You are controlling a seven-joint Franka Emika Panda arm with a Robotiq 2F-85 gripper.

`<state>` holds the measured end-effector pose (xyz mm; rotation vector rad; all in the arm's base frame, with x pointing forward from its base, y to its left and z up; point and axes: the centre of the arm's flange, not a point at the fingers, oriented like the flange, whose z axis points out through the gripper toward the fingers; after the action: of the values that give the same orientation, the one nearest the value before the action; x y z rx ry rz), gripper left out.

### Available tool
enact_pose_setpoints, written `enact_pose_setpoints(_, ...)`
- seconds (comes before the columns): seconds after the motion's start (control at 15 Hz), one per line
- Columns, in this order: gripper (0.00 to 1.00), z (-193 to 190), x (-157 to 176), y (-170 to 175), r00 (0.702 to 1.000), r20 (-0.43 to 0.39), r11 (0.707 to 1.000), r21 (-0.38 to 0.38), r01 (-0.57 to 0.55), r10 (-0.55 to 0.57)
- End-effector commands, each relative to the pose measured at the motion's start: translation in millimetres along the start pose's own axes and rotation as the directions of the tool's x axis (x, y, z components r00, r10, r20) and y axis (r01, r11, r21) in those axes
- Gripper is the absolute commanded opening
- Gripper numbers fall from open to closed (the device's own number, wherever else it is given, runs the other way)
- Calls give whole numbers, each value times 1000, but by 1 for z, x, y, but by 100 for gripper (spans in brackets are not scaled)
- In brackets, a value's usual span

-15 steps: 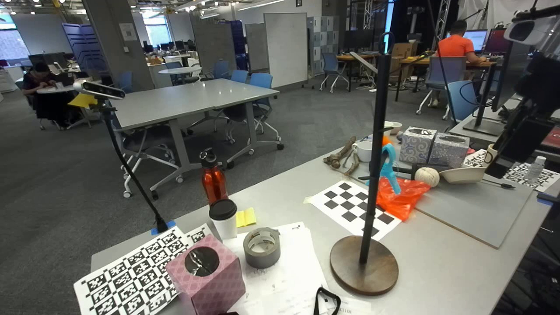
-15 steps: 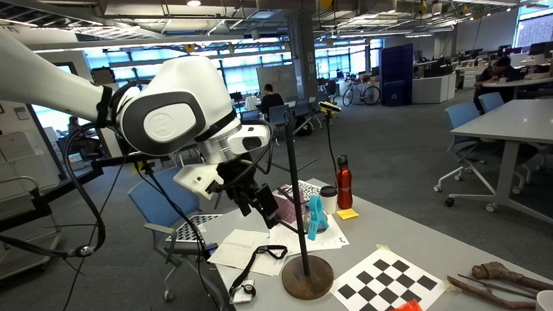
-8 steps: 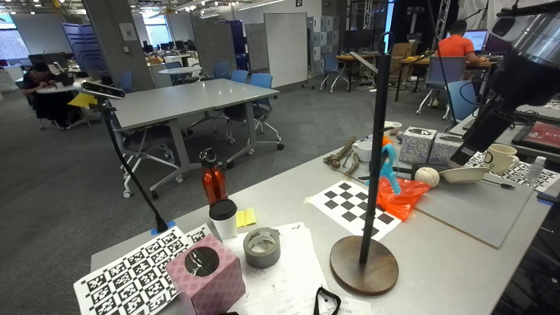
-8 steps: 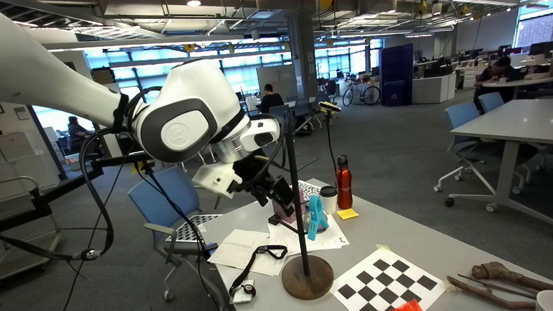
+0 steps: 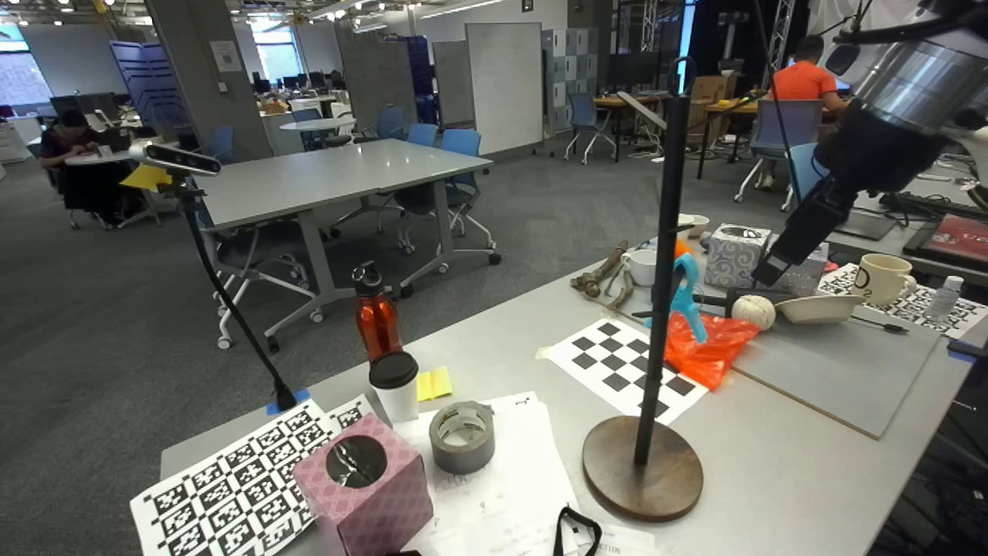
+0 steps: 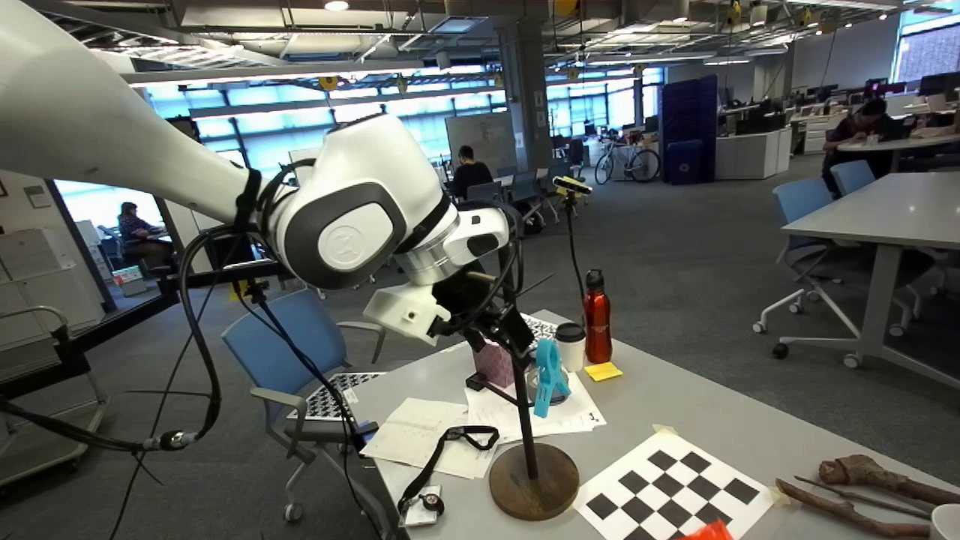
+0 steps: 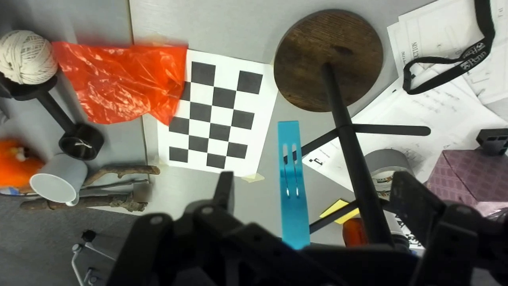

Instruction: Remove the blue clip from the upper hook on the wooden stand and place it on the lower hook

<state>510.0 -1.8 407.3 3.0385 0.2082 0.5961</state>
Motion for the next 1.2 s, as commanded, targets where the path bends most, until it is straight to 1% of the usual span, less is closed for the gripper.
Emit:
enact_pose_setpoints(0.0, 100, 9, 12, 8, 999, -33, 999, 34, -18, 19)
enact_pose_setpoints(0.07, 100, 5, 3, 2, 1000, -7, 1000, 14, -19, 19)
enact_pose_setpoints(0.4, 100, 7, 6, 3, 999, -12, 999, 21, -33, 33)
enact_pose_setpoints(0.67, 100, 24, 13, 4, 1000, 0, 1000, -3, -16, 16)
enact_pose_setpoints(0.93, 100, 34, 18, 2, 1000, 5, 999, -32, 14, -14)
enact_pose_setpoints(1.13, 100, 34, 26, 4, 999, -19, 1000, -13, 25, -25)
